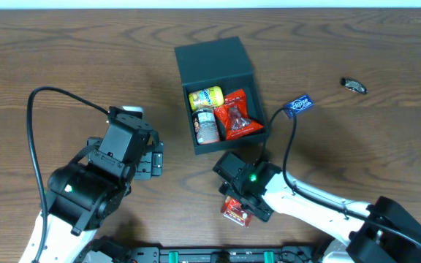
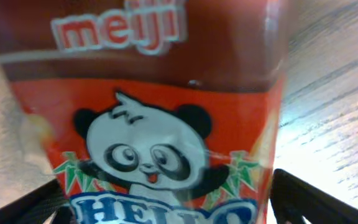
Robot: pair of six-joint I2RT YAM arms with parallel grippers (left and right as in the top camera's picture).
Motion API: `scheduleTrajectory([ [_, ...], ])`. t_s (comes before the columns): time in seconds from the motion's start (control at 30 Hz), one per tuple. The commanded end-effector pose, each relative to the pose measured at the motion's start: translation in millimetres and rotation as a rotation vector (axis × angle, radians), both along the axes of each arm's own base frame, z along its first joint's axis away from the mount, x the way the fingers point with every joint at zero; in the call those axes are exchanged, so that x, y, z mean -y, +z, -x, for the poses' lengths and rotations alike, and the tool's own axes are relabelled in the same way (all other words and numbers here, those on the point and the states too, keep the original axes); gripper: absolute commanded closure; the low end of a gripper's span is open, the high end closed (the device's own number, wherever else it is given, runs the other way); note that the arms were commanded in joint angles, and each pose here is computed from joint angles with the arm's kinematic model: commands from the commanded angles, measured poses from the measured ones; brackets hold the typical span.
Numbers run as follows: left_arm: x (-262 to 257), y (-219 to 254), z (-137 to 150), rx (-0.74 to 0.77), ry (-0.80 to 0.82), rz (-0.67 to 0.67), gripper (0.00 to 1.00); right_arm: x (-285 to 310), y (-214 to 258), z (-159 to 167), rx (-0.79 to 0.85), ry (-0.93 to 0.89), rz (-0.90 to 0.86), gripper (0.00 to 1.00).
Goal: Pack container
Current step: 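Lower the right gripper and grasp the Hello Panda box top, then lift the Hello Panda box and carry it over the green box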
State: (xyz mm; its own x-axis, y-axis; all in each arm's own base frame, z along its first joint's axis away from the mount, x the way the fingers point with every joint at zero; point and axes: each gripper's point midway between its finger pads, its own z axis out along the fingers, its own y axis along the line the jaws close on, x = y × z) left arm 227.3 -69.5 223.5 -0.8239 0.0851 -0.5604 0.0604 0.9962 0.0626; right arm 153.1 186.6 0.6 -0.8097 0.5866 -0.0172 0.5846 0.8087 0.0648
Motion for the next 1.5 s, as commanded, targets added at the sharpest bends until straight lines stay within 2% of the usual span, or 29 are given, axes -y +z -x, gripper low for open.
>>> scheduleTrajectory([
  [0.0,-1,-1,0,-0.003,-0.010,-0.007,0.05,1,-3,2,-0.001,-0.006,0.012,0.16],
  [0.1,-1,-1,0,-0.003,-0.010,-0.007,0.05,1,-3,2,-0.001,-0.006,0.012,0.28],
  [0.37,-1,-1,0,-0.003,-0.010,-0.007,0.05,1,-3,3,-0.004,-0.005,0.009,0.36],
  [0.5,-1,-1,0,-0.003,-0.010,-0.007,0.05,1,-3,3,-0.004,-0.005,0.009,0.37],
  [0.87,-1,-1,0,-0.003,-0.015,-0.011,0.05,0,0,2,0.004,0.002,0.001,0.58],
  [1.23,-1,-1,0,-0.003,-0.017,-0.012,0.05,-9,26,-5,0.077,0.067,-0.079,0.61],
  [1.47,-1,-1,0,-0.003,-0.016,-0.011,0.05,-25,71,-18,0.228,0.301,-0.179,0.64],
])
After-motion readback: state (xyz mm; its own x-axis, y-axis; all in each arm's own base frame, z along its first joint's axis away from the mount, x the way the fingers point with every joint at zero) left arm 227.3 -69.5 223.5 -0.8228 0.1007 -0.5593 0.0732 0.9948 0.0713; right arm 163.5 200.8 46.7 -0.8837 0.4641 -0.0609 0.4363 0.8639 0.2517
